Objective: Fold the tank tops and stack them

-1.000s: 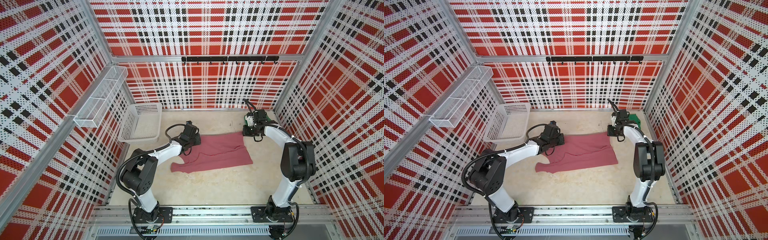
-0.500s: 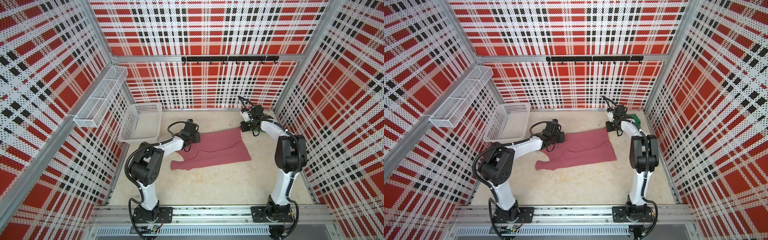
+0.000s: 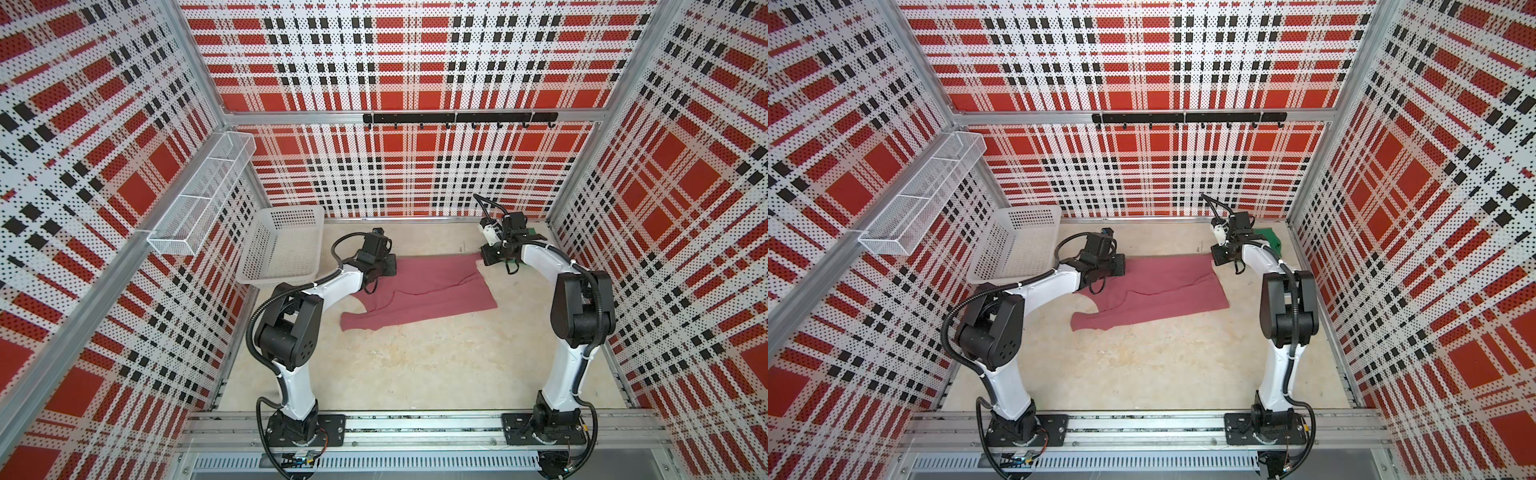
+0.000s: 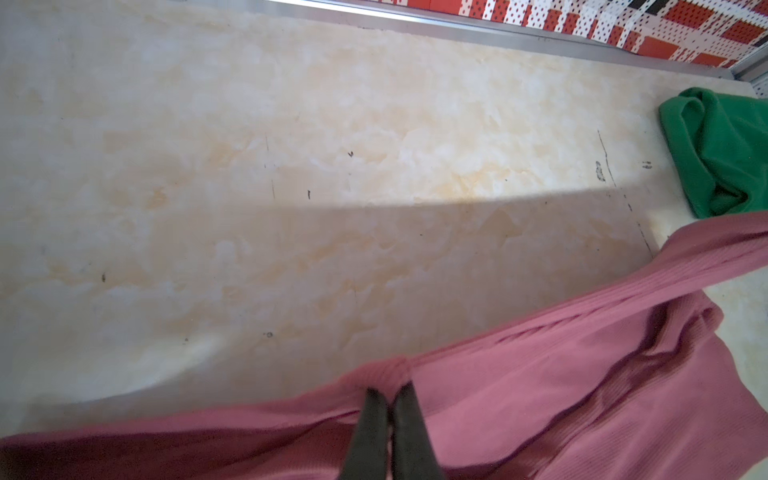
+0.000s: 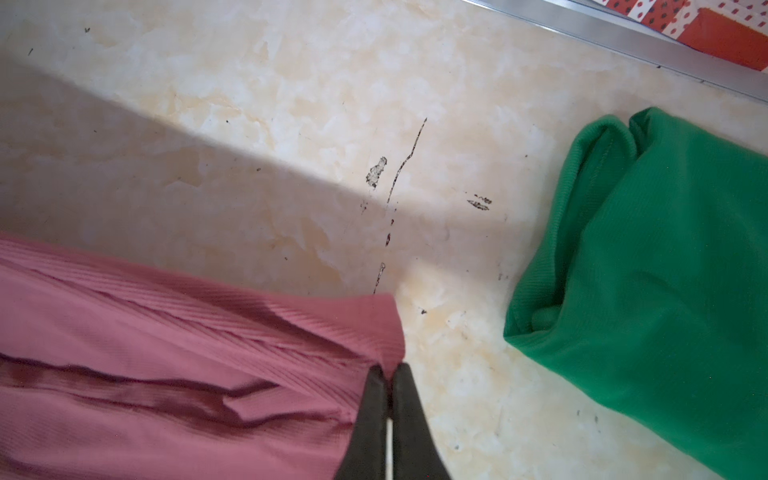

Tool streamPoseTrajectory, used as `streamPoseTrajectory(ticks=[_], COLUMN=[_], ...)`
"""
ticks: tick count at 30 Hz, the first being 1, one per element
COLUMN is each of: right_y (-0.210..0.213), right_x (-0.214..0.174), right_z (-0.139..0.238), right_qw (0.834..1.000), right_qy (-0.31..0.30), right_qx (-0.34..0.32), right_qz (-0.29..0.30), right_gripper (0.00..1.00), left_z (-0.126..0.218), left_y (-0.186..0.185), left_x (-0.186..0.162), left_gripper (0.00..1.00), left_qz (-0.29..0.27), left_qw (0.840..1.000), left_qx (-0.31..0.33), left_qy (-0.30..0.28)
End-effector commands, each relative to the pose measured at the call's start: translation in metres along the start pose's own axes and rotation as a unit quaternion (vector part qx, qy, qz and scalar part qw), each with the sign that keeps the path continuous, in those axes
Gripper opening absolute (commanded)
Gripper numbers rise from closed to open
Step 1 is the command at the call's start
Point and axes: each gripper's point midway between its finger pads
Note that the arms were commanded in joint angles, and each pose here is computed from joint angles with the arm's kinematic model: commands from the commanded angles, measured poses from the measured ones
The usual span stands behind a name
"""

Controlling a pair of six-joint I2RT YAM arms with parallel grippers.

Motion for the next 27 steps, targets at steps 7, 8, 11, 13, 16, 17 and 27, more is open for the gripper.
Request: streamPoseTrajectory(ticks=[7,8,11,13,16,17,27], right_y=[-0.004,-0.004,-0.003,-0.003,-0.002,-0.002,-0.001], right_x=[0.019,0.020,0.021,0.020,0.018,0.018,0.018], right_z=[0.014,0.014,0.011,0.009,0.006,0.005,0.003], right_qw=[0.999,0.999,0.999,0.999,0.999,0.999,0.999], right_qy=[-0.034,-0.036,-0.037,-0.036,-0.034,-0.034,-0.036], right_qx=[-0.014,-0.011,-0.008,-0.007,-0.003,-0.002,0.001], right_qz=[0.012,0.012,0.009,0.007,0.006,0.005,-0.002], right_gripper=[0.00,0.00,0.00,0.00,0.00,0.00,0.00], left_z=[-0.014,-0.014,-0.013,-0.013,-0.019,-0.023,-0.085], left_y=[0.009,0.010,0.014,0.011,0.002,-0.003,-0.033], left_x=[-0.002,-0.001,0.003,0.006,0.011,0.013,0.000], left_gripper=[0.29,0.30,0.32,0.32,0.32,0.33,0.43], left_qz=[-0.003,0.000,0.008,0.011,0.007,-0.001,-0.053], left_qw=[1.000,1.000,1.000,1.000,1.000,1.000,0.997], left_qx=[0.005,0.005,0.006,0.000,-0.013,-0.018,-0.050], left_qy=[0.014,0.014,0.010,0.006,0.003,0.002,0.038])
Point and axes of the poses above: each gripper's point midway between its finger pads, its own z axis back along the fingers, its own y axis along the line the jaws close on, x = y × z, and after that the axes turned 6 degrees about -z, right-handed
